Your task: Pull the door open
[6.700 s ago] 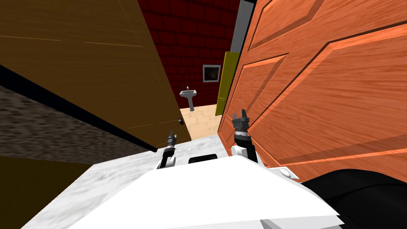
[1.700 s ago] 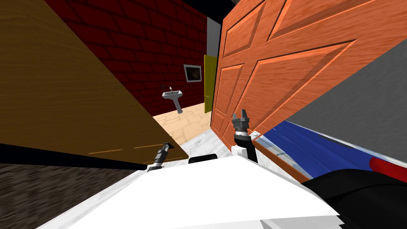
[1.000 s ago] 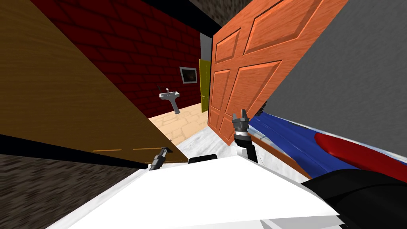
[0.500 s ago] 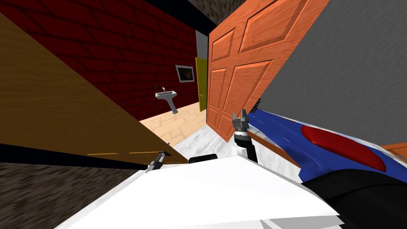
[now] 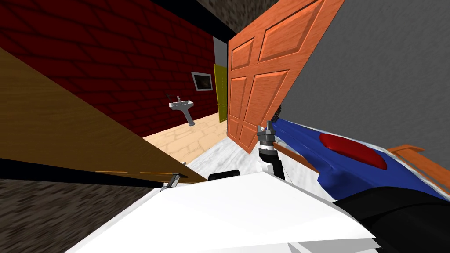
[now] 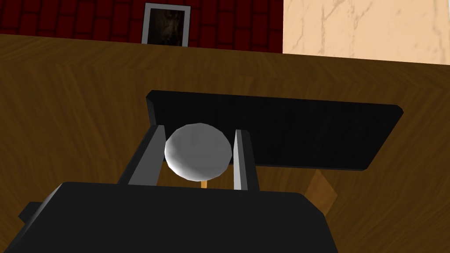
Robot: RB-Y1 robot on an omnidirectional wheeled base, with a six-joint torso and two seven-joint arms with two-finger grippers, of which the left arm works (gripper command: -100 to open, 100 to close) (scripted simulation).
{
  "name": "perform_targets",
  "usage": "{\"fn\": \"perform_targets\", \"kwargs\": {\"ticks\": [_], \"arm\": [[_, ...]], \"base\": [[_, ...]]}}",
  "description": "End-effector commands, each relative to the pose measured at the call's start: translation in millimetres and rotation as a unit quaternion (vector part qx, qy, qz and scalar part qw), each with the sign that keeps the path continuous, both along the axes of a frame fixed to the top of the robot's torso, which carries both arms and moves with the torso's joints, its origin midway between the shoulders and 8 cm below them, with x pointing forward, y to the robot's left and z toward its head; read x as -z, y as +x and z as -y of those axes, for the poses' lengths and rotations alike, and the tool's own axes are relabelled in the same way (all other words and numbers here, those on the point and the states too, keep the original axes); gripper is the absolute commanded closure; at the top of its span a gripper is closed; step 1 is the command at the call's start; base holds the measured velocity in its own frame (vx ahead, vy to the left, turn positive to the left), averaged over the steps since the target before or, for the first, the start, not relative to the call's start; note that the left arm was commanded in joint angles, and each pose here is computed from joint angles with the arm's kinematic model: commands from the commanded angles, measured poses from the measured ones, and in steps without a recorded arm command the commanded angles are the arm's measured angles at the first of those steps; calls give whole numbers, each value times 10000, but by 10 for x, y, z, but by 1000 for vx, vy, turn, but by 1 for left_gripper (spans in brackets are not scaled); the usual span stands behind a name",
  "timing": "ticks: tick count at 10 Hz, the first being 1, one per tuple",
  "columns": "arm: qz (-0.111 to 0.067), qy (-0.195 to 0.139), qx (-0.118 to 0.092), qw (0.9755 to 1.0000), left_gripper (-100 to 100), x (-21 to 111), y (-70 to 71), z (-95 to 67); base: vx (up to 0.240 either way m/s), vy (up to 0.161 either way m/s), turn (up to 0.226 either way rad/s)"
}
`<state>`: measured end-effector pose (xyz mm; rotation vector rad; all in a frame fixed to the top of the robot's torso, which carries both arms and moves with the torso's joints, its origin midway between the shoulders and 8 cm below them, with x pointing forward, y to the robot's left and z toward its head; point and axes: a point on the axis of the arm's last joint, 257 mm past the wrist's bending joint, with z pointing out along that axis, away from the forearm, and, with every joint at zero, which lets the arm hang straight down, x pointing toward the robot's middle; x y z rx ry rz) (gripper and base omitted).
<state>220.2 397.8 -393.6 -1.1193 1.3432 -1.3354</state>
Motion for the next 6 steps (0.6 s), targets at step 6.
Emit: {"fn": "perform_targets", "kwargs": {"ticks": [6], "arm": [[-28, -29, 89, 10000, 100, 8, -105, 3]], "base": [[-100, 30, -99]]}}
